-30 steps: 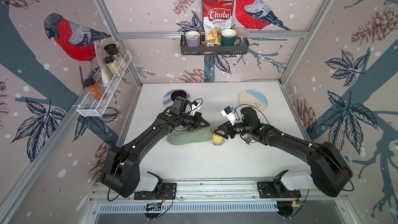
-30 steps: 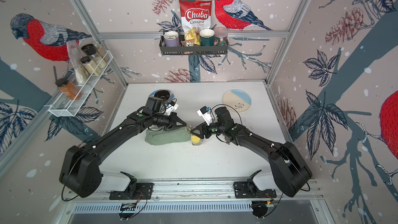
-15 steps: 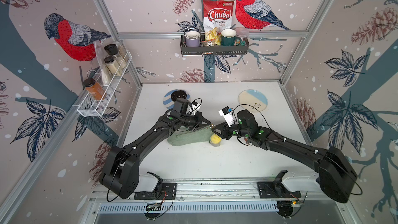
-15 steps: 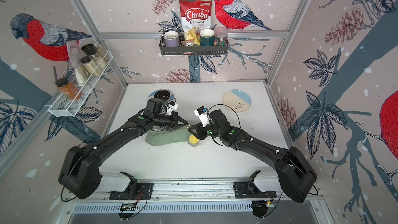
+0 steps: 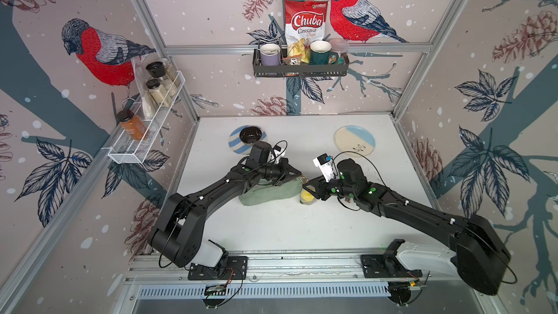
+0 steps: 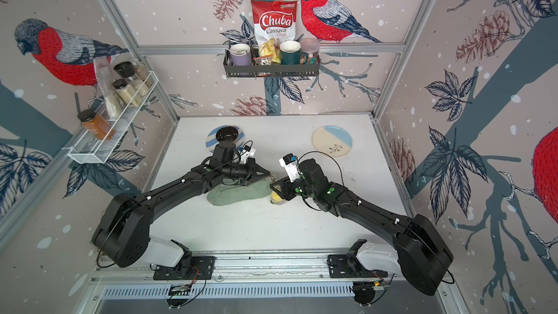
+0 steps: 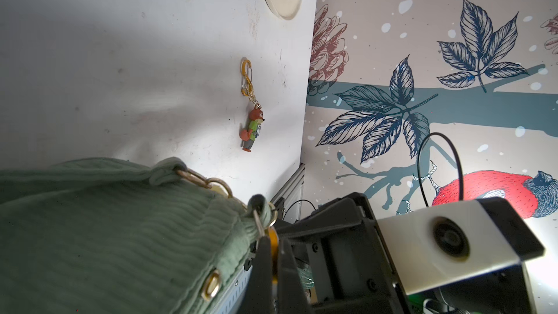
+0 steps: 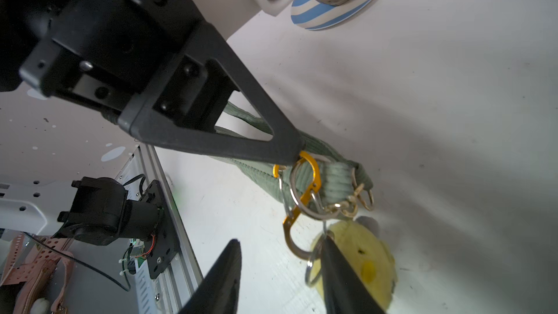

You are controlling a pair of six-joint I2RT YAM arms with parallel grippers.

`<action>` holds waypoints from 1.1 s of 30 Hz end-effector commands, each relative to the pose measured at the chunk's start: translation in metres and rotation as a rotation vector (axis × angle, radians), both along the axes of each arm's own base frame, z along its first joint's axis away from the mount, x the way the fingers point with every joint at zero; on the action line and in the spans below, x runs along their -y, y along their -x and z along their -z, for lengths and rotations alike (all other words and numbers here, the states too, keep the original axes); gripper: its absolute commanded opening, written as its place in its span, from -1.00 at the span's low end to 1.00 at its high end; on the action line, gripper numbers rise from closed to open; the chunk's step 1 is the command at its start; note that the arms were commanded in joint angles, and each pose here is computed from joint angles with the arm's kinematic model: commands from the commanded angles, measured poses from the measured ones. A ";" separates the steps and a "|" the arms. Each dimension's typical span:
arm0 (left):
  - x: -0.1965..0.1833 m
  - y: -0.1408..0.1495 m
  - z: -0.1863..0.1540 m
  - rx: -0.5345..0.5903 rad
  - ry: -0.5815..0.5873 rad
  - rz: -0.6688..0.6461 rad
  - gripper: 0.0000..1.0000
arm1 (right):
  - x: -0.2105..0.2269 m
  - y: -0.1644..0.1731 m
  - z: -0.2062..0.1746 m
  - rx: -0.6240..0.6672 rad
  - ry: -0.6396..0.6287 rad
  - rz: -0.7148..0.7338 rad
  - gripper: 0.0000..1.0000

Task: Remove the decoration from the bag
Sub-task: Remove the decoration item from the bag.

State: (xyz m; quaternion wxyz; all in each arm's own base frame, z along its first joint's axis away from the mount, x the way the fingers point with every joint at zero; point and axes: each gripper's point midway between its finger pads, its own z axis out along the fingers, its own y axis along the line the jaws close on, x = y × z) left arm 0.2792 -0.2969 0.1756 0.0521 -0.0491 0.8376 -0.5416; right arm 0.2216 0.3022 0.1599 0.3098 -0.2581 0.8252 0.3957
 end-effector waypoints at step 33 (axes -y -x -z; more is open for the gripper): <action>0.015 -0.002 0.008 -0.047 0.059 -0.006 -1.00 | -0.001 -0.010 -0.003 -0.092 -0.084 0.033 -0.20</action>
